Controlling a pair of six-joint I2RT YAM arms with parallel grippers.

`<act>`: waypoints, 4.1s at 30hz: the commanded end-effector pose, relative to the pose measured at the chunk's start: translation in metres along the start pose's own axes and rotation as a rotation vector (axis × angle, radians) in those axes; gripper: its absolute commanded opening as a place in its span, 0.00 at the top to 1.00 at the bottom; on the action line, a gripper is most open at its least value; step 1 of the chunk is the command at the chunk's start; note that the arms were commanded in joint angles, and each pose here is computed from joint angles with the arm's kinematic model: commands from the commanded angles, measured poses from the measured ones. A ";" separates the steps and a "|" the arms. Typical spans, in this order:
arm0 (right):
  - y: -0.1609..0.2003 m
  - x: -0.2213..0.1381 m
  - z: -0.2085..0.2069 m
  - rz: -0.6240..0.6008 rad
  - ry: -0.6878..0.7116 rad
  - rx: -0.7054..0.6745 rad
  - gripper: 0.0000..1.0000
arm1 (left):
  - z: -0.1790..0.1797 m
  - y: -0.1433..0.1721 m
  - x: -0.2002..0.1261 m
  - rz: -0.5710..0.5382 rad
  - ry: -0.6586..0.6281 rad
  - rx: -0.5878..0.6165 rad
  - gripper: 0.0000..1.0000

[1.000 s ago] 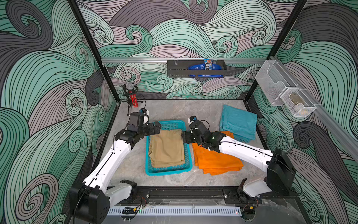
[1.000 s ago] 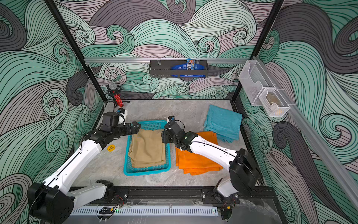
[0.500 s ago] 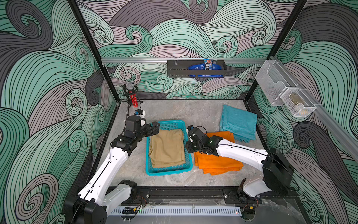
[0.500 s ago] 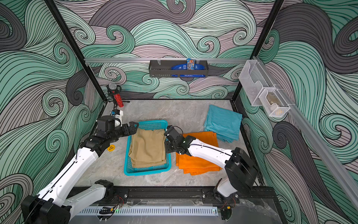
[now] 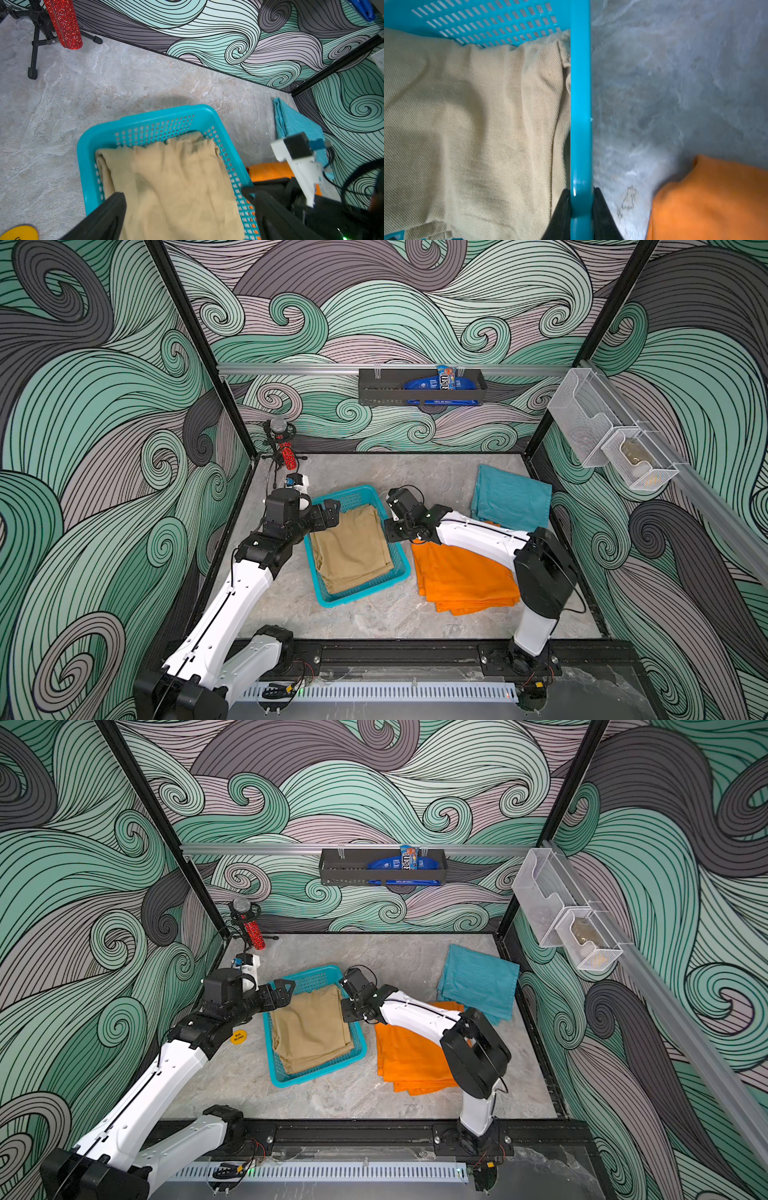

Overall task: Put the folded long pants in the basket
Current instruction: Move the basket to the center of the board, then pick up the long pant at the center of the board.

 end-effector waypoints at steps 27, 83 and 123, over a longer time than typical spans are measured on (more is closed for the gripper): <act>-0.173 -0.049 -0.064 -0.378 0.066 0.119 0.00 | -0.059 -0.009 0.005 0.002 0.351 -0.086 0.01; 0.094 -0.062 -0.289 -0.056 0.089 0.677 0.02 | -0.203 0.243 0.128 0.627 0.426 -0.110 0.10; 0.076 -0.064 -0.256 -0.033 0.003 0.565 1.00 | -0.265 0.210 0.135 0.595 0.654 -0.123 1.00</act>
Point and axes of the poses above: each gripper's point midway between its finger pads, its own x axis out along the fingers, its own z axis along the line the jaws close on, y = z × x, the point moved 4 cm from there along -x, back along the fingers, and after that the axes turned 10 degrees about x, right-handed, at the moved point
